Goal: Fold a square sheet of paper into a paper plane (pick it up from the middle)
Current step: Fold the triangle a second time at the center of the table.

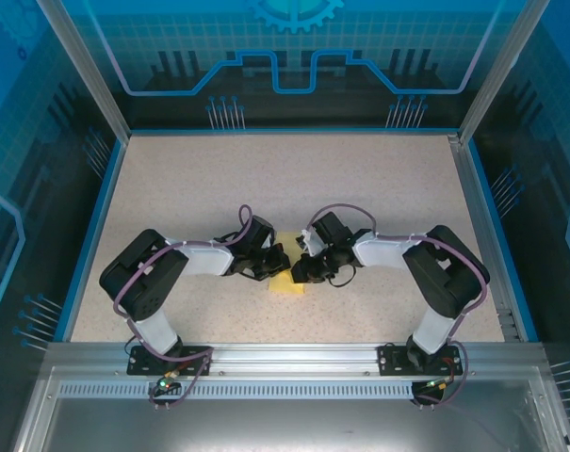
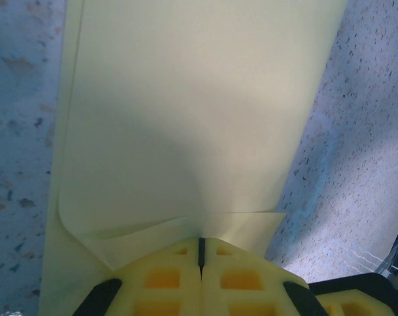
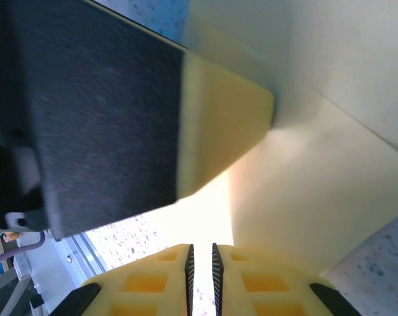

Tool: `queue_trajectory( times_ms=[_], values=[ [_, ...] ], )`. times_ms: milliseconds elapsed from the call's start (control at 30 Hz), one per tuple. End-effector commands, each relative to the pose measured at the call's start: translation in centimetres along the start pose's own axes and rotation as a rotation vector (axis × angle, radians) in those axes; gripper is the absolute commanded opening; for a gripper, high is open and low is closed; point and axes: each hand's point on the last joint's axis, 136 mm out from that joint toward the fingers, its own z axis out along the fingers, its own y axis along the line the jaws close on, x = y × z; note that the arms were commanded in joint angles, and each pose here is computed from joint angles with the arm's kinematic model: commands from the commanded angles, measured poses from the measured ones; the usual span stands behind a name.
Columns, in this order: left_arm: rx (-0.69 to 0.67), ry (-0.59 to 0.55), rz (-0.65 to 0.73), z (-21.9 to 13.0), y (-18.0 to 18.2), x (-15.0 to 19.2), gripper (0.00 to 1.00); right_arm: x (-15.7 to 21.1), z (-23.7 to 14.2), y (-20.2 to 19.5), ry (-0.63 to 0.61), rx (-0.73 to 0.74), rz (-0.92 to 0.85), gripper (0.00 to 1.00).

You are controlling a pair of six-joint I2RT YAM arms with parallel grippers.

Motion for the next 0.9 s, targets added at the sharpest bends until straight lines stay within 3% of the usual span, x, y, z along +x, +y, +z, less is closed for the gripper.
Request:
queue_trajectory(
  times_ms=[0, 400, 733, 867],
  values=[
    [-0.113, 0.029, -0.023, 0.5, 3.3, 1.3, 0.00, 1.4, 0.6, -0.9, 0.059, 0.034, 0.011, 0.18],
    [-0.126, 0.032, -0.026, 0.6, 3.8, 1.4, 0.00, 2.5, 1.0, -3.4, 0.104, 0.139, 0.030, 0.20],
    [-0.123, 0.032, -0.025, 0.6, 3.7, 1.4, 0.00, 1.7, -1.1, 1.5, 0.047, -0.002, -0.043, 0.21],
    [-0.121, 0.032, -0.023, 0.6, 3.6, 1.3, 0.00, 2.1, 0.0, 0.6, 0.080, 0.016, -0.014, 0.21]
  ],
)
